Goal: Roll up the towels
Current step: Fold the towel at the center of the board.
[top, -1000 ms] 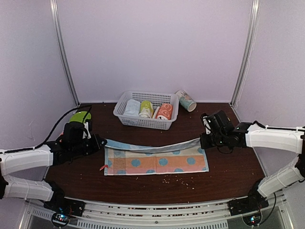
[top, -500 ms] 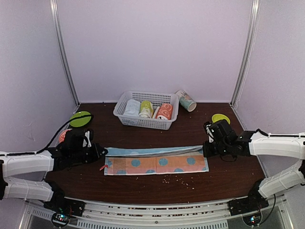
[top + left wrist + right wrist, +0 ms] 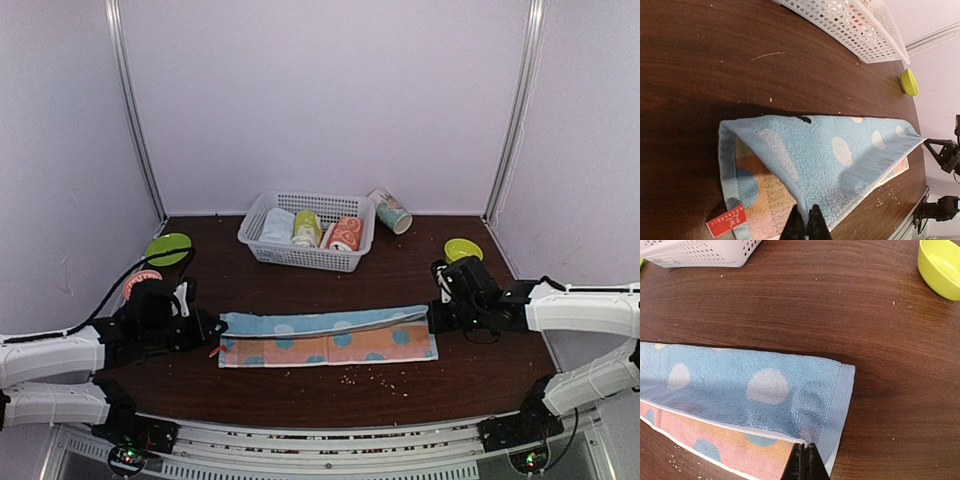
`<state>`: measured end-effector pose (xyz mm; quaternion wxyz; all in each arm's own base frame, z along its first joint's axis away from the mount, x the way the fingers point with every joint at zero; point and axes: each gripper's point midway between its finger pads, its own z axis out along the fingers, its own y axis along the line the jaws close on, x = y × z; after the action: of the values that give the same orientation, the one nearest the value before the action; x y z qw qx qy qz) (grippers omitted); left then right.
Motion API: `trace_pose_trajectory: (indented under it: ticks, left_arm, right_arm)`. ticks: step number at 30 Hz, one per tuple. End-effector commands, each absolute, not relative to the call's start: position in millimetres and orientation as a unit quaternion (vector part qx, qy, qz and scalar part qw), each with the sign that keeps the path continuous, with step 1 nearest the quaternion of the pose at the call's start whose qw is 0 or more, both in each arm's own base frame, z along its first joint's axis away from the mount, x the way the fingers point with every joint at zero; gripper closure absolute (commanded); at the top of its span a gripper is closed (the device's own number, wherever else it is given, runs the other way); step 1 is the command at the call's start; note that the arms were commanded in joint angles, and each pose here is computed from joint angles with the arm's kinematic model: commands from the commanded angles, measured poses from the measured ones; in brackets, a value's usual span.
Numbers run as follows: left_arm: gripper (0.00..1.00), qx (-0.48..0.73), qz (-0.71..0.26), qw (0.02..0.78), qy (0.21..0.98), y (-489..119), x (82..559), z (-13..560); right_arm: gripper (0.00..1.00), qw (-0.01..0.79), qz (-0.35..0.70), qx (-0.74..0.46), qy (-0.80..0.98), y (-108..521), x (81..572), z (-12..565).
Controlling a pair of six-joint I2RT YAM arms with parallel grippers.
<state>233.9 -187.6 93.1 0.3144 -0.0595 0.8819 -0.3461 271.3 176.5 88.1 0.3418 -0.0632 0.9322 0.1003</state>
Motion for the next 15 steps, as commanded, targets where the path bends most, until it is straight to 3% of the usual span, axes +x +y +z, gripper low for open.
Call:
trace_pose_trajectory:
  ticks: [1, 15]
  left_arm:
    - [1.0, -0.065, -0.345, 0.303, 0.886, -185, 225, 86]
    - [1.0, -0.058, -0.332, 0.271, 0.902, -193, 212, 59]
  right_arm:
    - [1.0, 0.336, 0.11, -0.064, 0.933, 174, 263, 86]
    - [1.0, 0.315, 0.117, -0.06, 0.94, 171, 250, 65]
